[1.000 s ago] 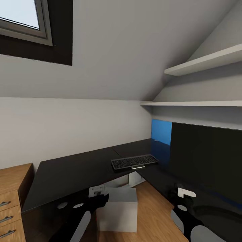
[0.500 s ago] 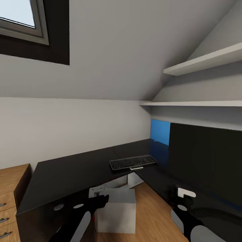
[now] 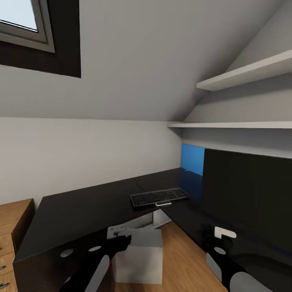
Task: In the bedroom, organize the workspace by keeping the computer under the desk, ensuring the monitor is on the desk, placing the keyboard on the desk next to the monitor, placing the mouse on the desk next to the keyboard, moving the folder from the swivel chair onto the desk next to the mouse, stacking the notebook on top of the folder with the pen on top of the notebook, and positioning the swivel chair next to the desk.
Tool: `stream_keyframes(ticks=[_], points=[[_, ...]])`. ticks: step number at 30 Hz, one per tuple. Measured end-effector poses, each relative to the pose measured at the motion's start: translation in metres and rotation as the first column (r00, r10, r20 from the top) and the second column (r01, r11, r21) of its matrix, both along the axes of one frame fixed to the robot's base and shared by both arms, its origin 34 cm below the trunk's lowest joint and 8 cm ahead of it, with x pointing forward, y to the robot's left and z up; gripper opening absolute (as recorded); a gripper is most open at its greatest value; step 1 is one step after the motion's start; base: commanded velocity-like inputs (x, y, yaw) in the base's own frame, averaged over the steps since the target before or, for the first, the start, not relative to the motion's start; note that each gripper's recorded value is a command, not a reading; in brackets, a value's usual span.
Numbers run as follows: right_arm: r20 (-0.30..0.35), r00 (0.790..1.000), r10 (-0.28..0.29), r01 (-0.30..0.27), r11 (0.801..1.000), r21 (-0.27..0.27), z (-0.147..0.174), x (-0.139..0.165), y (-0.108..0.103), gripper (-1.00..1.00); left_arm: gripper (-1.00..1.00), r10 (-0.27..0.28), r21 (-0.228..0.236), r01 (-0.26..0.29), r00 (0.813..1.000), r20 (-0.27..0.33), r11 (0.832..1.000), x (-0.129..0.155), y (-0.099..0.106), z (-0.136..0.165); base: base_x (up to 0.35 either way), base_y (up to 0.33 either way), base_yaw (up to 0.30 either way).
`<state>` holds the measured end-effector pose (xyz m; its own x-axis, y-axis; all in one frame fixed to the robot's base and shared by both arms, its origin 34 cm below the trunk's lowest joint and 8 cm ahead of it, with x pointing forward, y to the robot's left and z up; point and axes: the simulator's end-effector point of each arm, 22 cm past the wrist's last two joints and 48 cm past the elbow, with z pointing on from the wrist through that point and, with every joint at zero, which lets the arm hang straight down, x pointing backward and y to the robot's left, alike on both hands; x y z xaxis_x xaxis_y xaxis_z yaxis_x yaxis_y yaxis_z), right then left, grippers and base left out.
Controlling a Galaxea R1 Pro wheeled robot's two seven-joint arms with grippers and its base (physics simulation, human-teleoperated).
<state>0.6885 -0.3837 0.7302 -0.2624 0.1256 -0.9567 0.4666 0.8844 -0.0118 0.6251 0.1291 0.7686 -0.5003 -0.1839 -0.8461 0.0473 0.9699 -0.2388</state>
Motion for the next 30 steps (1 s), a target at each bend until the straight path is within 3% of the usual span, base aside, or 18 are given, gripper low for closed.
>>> stream_keyframes(ticks=[30], points=[[-0.001, 1.000, 0.001, -0.001, 1.000, 0.000, -0.0002, 0.0000, 0.0002, 1.00, 1.00, -0.001, 0.000, 0.001, 1.000, 0.000, 1.000, 0.0000, -0.0002, 0.0000, 0.028, -0.002, 0.000]])
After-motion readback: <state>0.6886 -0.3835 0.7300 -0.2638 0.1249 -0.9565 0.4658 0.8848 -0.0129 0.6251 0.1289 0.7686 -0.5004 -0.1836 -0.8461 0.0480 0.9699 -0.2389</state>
